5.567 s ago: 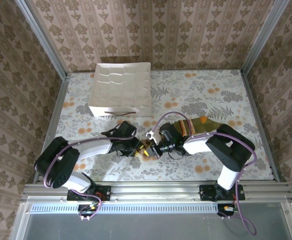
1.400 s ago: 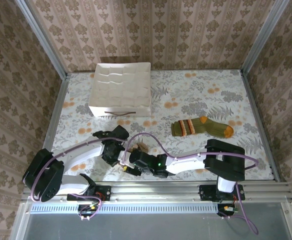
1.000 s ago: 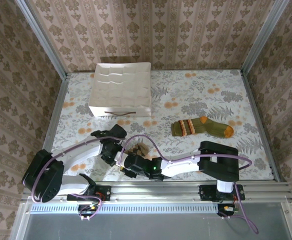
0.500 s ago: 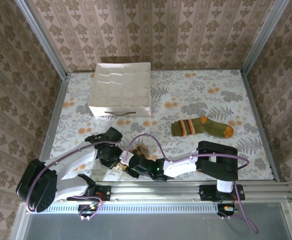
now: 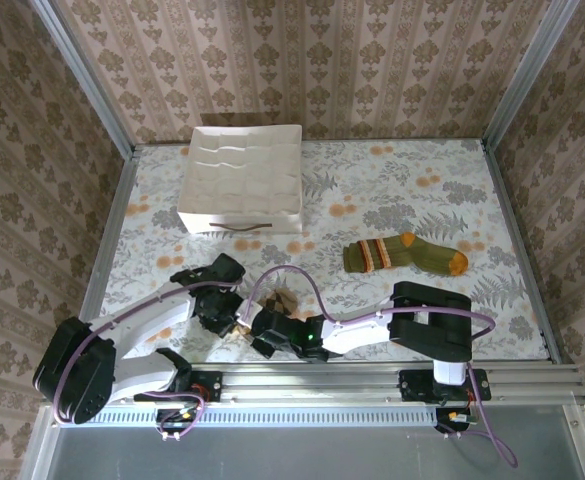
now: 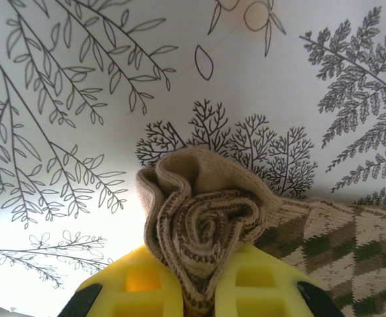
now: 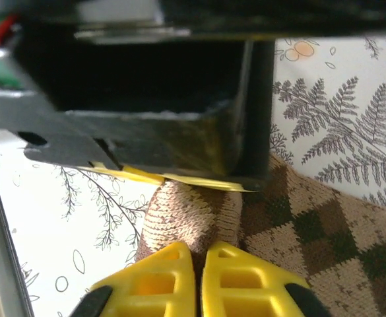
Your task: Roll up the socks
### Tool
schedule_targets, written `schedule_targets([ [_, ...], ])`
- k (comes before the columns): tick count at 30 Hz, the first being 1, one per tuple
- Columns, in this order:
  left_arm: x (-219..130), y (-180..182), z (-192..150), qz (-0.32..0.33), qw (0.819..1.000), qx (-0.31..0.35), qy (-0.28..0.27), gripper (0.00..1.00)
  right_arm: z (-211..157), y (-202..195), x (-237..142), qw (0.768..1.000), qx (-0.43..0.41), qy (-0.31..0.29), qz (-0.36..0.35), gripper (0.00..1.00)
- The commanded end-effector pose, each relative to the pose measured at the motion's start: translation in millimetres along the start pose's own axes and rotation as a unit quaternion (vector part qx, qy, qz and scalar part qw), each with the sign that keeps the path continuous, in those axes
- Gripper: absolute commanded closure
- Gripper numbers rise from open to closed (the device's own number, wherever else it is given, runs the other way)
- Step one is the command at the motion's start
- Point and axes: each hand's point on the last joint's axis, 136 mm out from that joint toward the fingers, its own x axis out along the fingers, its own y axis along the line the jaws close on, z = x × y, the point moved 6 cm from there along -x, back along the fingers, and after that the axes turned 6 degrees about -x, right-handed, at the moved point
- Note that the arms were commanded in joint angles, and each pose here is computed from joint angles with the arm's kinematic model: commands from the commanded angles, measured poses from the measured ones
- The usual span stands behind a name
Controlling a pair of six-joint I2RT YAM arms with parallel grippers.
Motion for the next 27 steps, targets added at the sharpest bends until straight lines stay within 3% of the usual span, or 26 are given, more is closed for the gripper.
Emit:
schedule_targets([
  [1,-8,6,-3,-0.003,1.0,0.008,0.016,0.75,-58,-11,4,0.995,0.025,0.095,-0.022,1.0],
  [5,-21,0,0,-0.052,0.998,0.011,0.018,0.38,-82,-12,0,0.992,0.081,0.094,0.019,1.0],
  [6,-24,0,0,-0.063,0.998,0.012,0.02,0.31,-87,-13,0,0.99,0.098,0.093,0.032,1.0],
  [8,-29,-1,1,-0.08,0.996,0.018,0.025,0.27,-97,-13,0,0.987,0.123,0.09,0.057,1.0],
  [14,-34,2,-5,-0.1,0.992,0.062,0.046,0.32,-126,-18,-3,0.973,0.191,0.09,0.09,1.0],
  [23,-29,12,-6,-0.124,0.988,0.087,0.031,0.54,-158,-29,-4,0.955,0.263,0.106,0.083,1.0],
  [27,-23,9,-10,-0.134,0.985,0.099,0.036,0.55,-162,-34,-6,0.952,0.276,0.108,0.077,1.0],
])
